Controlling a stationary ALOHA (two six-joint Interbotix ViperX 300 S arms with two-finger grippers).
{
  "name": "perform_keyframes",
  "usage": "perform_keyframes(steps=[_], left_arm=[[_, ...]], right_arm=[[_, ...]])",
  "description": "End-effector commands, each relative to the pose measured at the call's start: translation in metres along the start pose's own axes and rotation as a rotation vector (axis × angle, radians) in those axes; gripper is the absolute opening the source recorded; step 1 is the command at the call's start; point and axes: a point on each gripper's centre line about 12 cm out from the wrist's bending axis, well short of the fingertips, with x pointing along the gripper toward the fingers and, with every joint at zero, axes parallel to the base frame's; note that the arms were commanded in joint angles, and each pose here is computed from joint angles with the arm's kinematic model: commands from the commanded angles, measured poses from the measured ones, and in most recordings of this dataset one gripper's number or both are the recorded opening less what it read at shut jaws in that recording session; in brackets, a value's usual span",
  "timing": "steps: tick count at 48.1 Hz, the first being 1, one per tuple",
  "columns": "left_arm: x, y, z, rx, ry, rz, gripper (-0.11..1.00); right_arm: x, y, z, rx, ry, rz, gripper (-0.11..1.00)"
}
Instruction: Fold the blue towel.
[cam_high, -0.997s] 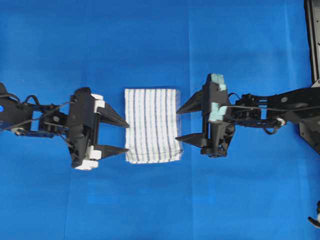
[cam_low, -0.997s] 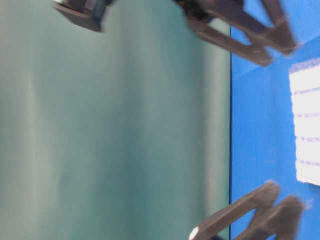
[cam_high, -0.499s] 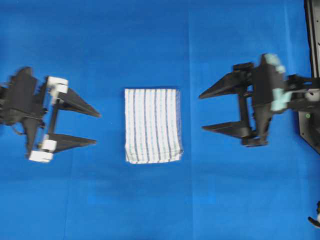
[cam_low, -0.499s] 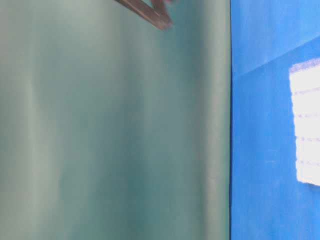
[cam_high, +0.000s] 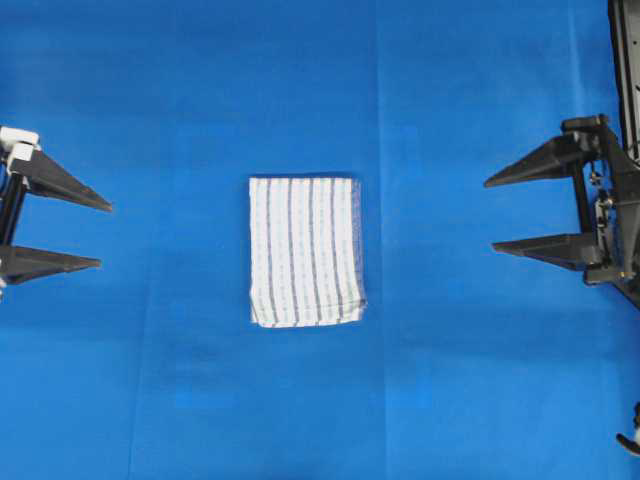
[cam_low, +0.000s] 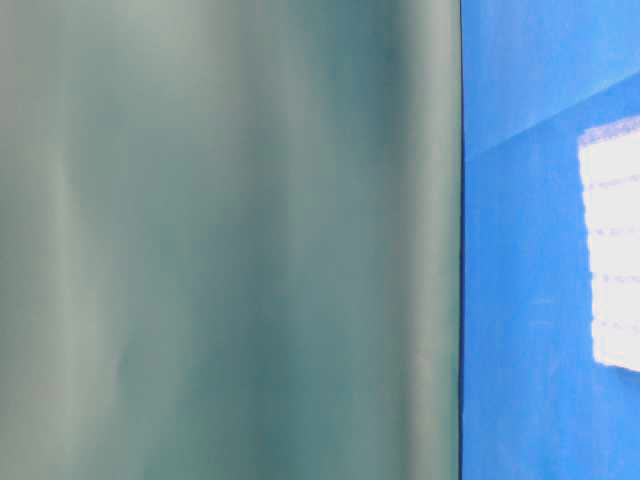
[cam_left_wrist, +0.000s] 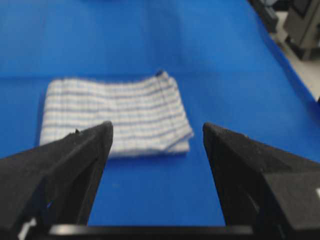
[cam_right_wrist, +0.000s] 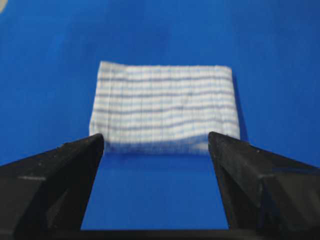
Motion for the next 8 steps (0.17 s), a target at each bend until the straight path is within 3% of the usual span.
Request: perform_keyframes(steps=[1, 8], left_arm=[[-0.005, 0.002, -0.002, 0.003, -0.013, 0.008, 0.67], [-0.013, 0.005, -0.018, 0.002, -0.006, 0.017, 0.67]], right_arm=[[-0.002, -0.002, -0.005, -0.002, -0.005, -0.006, 0.85], [-0.003, -0.007, -0.023, -0.003, 0.013, -0.025, 0.85]])
